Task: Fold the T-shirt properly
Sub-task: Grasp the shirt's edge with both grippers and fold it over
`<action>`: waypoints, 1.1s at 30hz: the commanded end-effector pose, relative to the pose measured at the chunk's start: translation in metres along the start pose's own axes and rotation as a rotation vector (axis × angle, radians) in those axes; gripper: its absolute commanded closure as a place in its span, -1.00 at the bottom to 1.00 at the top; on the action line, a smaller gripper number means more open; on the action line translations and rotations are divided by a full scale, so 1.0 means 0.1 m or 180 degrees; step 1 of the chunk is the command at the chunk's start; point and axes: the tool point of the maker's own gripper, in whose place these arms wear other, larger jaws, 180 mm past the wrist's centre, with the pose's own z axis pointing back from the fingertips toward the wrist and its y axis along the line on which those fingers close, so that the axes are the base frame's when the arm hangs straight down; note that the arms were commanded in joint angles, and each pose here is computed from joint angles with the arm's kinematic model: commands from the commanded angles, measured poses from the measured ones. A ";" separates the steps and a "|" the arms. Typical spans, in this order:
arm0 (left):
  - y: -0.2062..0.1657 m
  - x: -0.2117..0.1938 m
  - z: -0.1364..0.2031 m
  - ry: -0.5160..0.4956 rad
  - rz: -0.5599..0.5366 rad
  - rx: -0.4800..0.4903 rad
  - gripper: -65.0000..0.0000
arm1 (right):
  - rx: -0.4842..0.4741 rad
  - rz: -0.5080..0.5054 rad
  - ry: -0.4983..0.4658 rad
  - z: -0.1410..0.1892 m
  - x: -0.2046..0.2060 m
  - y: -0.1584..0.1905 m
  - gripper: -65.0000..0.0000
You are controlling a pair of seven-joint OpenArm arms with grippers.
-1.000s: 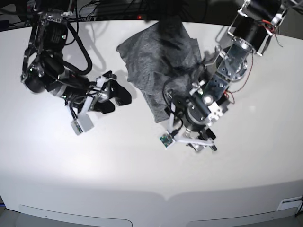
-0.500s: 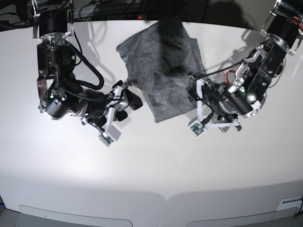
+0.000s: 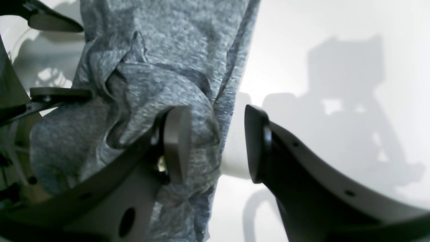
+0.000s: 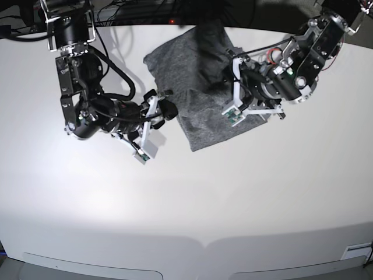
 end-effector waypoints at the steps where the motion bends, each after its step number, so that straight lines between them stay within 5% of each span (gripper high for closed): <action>1: 0.04 0.10 0.05 -0.0110 -0.0020 0.0024 -0.23 | 0.0011 0.0047 -0.0155 0.05 0.16 -0.01 0.24; 15: -0.03 0.24 0.03 -0.0267 -0.0036 0.0004 -0.23 | 0.0153 -0.0016 -0.0242 -0.18 0.30 0.24 0.42; 25: -0.05 0.20 0.02 -0.0233 -0.0271 0.0008 -0.19 | 0.0156 -0.0022 -0.0241 -0.18 0.29 0.24 1.00; 33: -0.08 0.18 0.01 -0.0254 -0.0325 0.0010 0.75 | 0.0177 -0.0030 -0.0290 -0.18 0.32 0.25 1.00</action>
